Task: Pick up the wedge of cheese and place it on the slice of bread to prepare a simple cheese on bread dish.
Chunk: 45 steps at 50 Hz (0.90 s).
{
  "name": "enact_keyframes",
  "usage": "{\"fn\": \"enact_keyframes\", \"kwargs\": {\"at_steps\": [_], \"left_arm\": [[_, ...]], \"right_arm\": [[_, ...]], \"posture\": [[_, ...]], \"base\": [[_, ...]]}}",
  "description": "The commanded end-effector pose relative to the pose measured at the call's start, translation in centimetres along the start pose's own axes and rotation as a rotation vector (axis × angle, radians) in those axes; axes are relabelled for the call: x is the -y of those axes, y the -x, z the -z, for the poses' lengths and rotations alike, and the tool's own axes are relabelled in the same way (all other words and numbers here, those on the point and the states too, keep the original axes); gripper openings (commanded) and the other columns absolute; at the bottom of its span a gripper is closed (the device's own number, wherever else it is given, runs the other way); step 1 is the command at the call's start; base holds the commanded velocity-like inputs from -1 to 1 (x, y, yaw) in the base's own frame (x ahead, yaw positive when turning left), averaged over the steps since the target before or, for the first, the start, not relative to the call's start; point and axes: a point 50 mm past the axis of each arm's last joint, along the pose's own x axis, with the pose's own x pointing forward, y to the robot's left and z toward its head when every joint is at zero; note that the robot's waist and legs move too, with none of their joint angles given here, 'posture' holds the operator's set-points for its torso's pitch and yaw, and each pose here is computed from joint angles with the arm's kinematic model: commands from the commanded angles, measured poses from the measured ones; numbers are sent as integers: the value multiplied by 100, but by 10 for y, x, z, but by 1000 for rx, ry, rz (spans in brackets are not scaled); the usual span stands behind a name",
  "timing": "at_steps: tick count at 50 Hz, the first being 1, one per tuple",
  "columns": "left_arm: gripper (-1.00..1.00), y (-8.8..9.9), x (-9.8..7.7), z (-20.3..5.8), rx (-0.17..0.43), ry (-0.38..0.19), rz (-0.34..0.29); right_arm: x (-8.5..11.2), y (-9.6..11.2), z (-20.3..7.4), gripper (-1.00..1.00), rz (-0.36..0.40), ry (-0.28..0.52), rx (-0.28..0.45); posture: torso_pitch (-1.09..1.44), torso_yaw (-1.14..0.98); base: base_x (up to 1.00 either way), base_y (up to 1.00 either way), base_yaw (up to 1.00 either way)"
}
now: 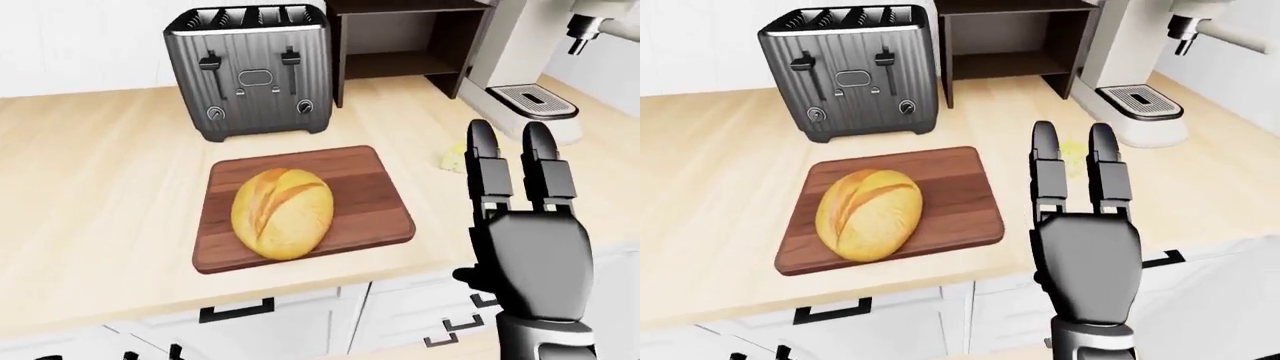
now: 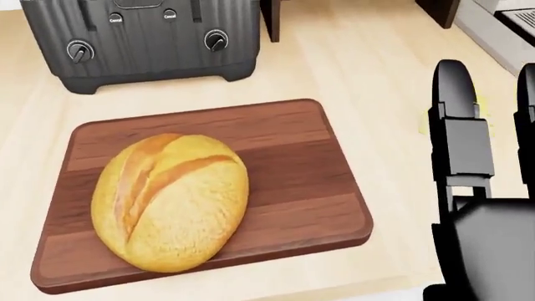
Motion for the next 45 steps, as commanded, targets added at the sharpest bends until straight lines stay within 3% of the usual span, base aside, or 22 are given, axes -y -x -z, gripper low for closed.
{"fn": "enact_keyframes", "kwargs": {"at_steps": [1, 11, 13, 18, 25, 28, 29, 34, 36, 38, 39, 40, 43, 45], "left_arm": [[100, -2, 2, -4, 27, 7, 13], [100, -2, 2, -4, 27, 7, 13], [100, -2, 2, -4, 26, 7, 13], [100, -2, 2, -4, 26, 7, 13], [100, -2, 2, -4, 24, 8, 14], [100, -2, 2, -5, 24, 8, 14], [100, -1, 2, -5, 24, 8, 14], [100, -1, 2, -5, 25, 9, 17], [100, -1, 3, -4, 24, 9, 17], [100, -1, 3, -5, 25, 8, 18], [100, -1, 3, -5, 25, 8, 17], [100, -1, 3, -5, 26, 8, 17], [100, -1, 3, -5, 26, 9, 18], [100, -1, 3, -5, 25, 10, 19]], "right_arm": [[6, 0, 1, 100, 40, 4, -4], [8, 0, 1, 100, 50, -5, -10], [15, 1, 3, 100, 86, -44, -22], [23, 0, 1, 100, 97, -24, -8], [34, -9, 4, 100, 87, -130, -19], [35, -9, 5, 100, 94, -98, -32], [37, -10, 6, 100, 110, -53, -47], [41, -15, 8, 100, 106, -94, -45], [45, -22, 10, 100, 72, -161, -27], [52, -32, 14, 100, -5, -247, -7], [68, -41, 21, 100, 47, -274, -15], [78, -47, 25, 100, 26, -297, -3], [116, -55, 40, 100, 34, -306, 14], [121, -58, 47, 100, -17, -325, 25]], "posture": [[0, 0], [0, 0], [0, 0], [0, 0], [0, 0], [0, 0], [0, 0], [0, 0], [0, 0], [0, 0], [0, 0], [0, 0], [0, 0], [0, 0]], "base": [[7, 0, 0], [7, 0, 0], [0, 0, 0], [0, 0, 0], [0, 0, 0], [0, 0, 0], [0, 0, 0], [0, 0, 0], [0, 0, 0], [0, 0, 0], [0, 0, 0], [0, 0, 0], [0, 0, 0], [0, 0, 0]]}}
